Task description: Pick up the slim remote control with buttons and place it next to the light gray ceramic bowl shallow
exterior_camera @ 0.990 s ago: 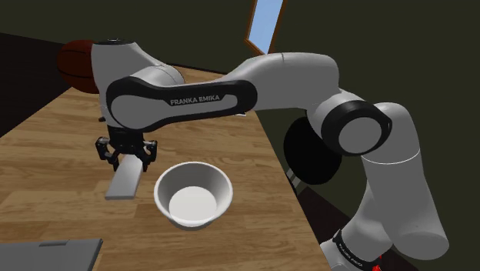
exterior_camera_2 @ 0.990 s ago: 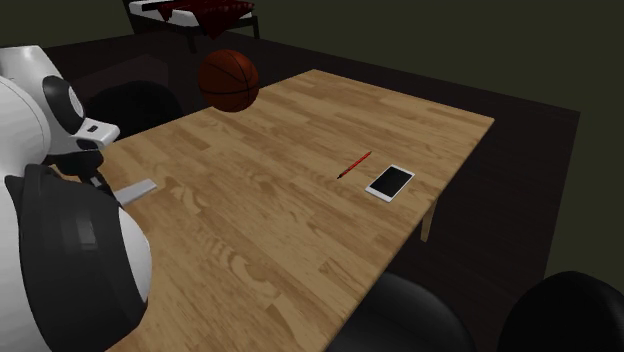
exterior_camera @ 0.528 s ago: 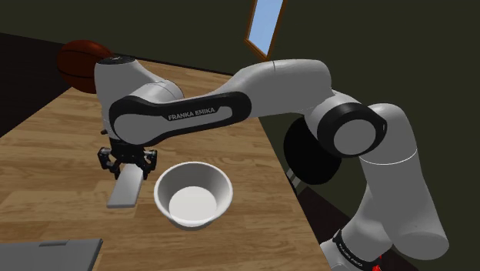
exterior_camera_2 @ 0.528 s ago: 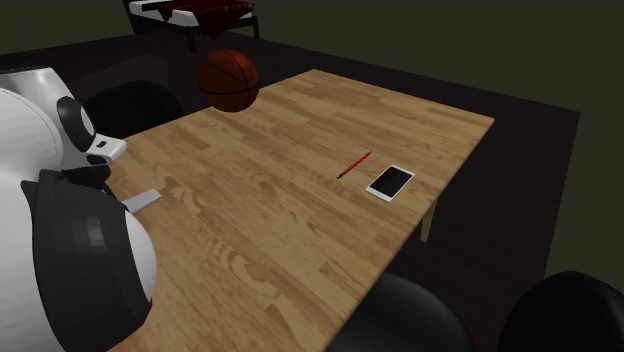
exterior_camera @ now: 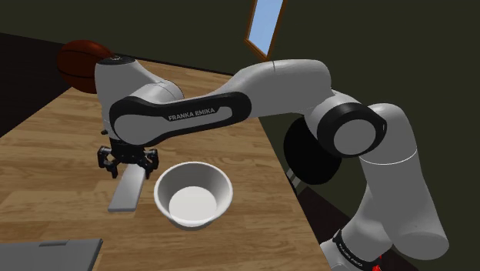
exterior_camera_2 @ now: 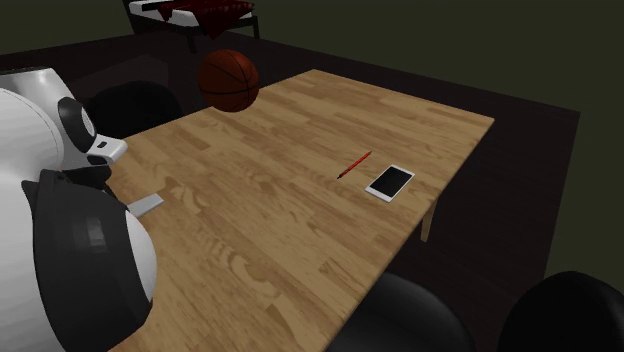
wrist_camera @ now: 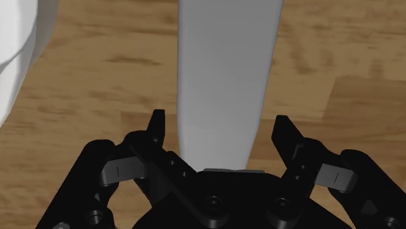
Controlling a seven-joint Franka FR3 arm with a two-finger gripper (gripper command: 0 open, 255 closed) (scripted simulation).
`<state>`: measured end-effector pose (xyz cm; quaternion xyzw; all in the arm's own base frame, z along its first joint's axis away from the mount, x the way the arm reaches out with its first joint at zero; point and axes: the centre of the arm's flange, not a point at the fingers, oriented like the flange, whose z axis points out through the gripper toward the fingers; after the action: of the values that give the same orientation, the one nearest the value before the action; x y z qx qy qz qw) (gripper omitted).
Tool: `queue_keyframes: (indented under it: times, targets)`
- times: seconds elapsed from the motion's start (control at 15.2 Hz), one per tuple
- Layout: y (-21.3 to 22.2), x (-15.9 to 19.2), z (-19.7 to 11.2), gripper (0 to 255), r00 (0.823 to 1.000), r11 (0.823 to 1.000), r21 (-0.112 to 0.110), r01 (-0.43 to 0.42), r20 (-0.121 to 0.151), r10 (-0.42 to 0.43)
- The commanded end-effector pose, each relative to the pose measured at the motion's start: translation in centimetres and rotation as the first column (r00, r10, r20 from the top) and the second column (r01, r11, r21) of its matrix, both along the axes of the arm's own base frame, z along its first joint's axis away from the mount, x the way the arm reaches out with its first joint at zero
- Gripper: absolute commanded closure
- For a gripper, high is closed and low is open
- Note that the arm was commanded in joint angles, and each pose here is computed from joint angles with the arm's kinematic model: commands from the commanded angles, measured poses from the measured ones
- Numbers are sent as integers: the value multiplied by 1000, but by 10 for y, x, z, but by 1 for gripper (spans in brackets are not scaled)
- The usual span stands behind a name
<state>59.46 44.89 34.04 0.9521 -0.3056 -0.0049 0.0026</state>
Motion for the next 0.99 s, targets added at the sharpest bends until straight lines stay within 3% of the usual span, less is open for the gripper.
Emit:
queue_keyframes:
  times: [0.0,0.2,0.46,0.92]
  targets:
    - [0,0,0,0,1000,1000,0,0,0,0]
    - [0,0,0,0,1000,1000,0,0,0,0]
    - [0,1,50,0,1000,1000,0,0,0,0]
    - [0,1,50,0,1000,1000,0,0,0,0]
